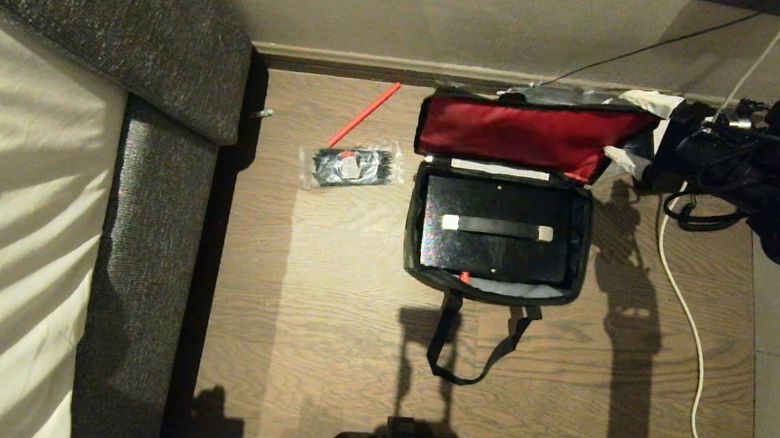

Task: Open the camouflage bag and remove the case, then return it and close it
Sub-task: Open the top of the storage box, then grip the handle

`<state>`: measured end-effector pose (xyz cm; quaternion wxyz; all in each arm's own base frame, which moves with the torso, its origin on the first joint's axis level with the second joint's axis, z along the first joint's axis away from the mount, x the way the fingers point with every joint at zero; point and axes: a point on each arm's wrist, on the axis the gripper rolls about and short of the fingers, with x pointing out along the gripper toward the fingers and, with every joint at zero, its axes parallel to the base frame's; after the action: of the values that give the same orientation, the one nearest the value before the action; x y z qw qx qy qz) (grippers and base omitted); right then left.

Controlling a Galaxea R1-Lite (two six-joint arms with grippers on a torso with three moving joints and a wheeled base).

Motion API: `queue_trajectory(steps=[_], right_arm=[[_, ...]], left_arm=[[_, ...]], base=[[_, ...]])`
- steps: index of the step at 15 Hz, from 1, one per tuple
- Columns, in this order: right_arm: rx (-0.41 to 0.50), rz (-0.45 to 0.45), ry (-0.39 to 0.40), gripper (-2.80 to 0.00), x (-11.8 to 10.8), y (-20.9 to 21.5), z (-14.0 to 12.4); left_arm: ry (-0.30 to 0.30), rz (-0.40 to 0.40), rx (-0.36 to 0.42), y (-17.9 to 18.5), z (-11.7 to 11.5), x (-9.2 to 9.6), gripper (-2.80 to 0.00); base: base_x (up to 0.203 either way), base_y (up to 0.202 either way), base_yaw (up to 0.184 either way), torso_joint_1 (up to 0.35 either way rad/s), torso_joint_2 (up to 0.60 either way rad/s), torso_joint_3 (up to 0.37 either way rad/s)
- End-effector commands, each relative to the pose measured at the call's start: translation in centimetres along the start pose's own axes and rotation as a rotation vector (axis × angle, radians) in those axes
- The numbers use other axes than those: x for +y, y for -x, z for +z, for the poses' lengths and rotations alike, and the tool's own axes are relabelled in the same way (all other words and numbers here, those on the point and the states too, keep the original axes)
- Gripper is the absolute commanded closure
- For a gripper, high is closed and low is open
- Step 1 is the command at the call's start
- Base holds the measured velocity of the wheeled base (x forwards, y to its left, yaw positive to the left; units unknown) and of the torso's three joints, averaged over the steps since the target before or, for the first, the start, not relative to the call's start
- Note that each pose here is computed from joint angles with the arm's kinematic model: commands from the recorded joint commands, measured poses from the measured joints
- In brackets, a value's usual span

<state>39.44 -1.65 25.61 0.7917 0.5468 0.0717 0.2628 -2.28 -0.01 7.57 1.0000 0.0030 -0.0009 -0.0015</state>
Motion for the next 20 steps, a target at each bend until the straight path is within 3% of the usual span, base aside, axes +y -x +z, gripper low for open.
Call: queue_trajectory(steps=[1,5,8,11,12,13,15,17,20], right_arm=[[-0.03,0.012,0.004,-2.8,0.3,-0.3,0.3],[-0.091,0.028,0.033,-2.8,0.7,-0.7,0.8],[-0.131,0.106,0.105,-2.8,2.0,-0.8,1.4],[-0.111,0.101,0.098,-2.8,3.0,-0.1,1.1],[-0.088,0.084,0.086,-2.56,3.0,0.1,0.9],[-0.041,0.046,0.056,0.0,2.9,0.8,0.2],[0.127,-0.024,-0.009,0.0,2.2,1.9,-2.2],[0.288,-0.07,0.002,0.0,1.8,3.0,-5.7],[0.497,-0.138,0.228,0.0,0.2,4.8,-10.6]], left_arm=[[0.0,0.0,0.0,0.0,0.0,0.0,0.0],[0.0,0.0,-0.001,0.0,0.0,0.0,0.0],[0.0,0.0,0.0,0.0,0.0,0.0,0.0],[0.0,0.0,-0.001,0.0,0.0,0.0,0.0],[0.0,0.0,0.001,0.0,0.0,0.0,0.0],[0.0,0.0,0.0,0.0,0.0,0.0,0.0],[0.0,0.0,-0.001,0.0,0.0,0.0,0.0],[0.0,0.0,-0.001,0.0,0.0,0.0,0.0],[0.0,0.0,-0.001,0.0,0.0,0.0,0.0]], base=[[0.0,0.0,0.0,0.0,0.0,0.0],[0.0,0.0,0.0,0.0,0.0,0.0],[0.0,0.0,0.0,0.0,0.0,0.0],[0.0,0.0,0.0,0.0,0.0,0.0],[0.0,0.0,0.0,0.0,0.0,0.0],[0.0,0.0,0.0,0.0,0.0,0.0],[0.0,0.0,0.0,0.0,0.0,0.0],[0.0,0.0,0.0,0.0,0.0,0.0],[0.0,0.0,0.0,0.0,0.0,0.0]])
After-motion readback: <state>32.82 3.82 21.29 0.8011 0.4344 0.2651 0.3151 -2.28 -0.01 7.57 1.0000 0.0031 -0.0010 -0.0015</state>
